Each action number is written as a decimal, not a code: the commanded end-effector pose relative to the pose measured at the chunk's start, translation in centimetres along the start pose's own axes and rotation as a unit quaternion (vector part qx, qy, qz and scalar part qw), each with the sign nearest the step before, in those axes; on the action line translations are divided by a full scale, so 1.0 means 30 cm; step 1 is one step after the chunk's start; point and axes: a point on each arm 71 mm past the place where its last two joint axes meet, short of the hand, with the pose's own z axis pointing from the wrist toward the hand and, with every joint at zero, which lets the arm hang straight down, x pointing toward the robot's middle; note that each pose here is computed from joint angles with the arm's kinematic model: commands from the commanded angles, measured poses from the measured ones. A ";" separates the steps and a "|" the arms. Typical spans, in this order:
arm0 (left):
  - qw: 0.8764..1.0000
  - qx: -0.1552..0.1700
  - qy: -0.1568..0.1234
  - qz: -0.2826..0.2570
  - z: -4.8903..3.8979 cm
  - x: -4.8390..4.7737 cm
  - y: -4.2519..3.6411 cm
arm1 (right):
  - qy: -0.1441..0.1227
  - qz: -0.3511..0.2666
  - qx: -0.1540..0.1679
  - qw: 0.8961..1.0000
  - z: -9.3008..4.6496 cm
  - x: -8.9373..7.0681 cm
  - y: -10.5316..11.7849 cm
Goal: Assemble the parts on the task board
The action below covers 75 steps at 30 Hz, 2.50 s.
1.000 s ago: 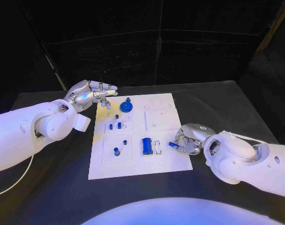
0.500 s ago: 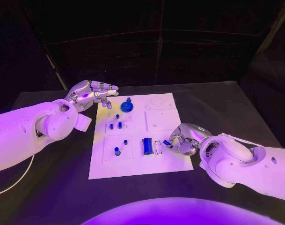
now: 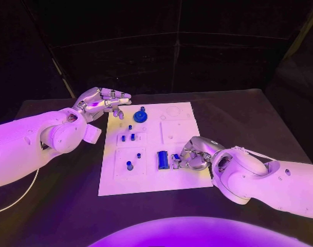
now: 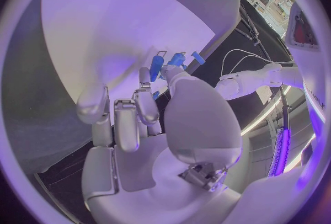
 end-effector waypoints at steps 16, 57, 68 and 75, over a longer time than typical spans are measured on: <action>1.000 0.002 0.007 -0.004 0.006 0.009 -0.004 | 0.007 0.017 0.012 1.000 0.018 0.013 0.010; 1.000 0.002 0.007 -0.004 0.004 0.007 -0.004 | -0.029 0.028 -0.091 0.995 -0.014 -0.014 0.060; 1.000 0.015 -0.004 -0.019 0.007 0.009 -0.010 | 0.010 0.184 -0.123 0.975 -0.007 -0.037 0.038; 0.997 0.028 -0.045 -0.055 0.022 0.000 -0.012 | -0.012 0.316 -0.148 0.937 0.097 -0.165 0.012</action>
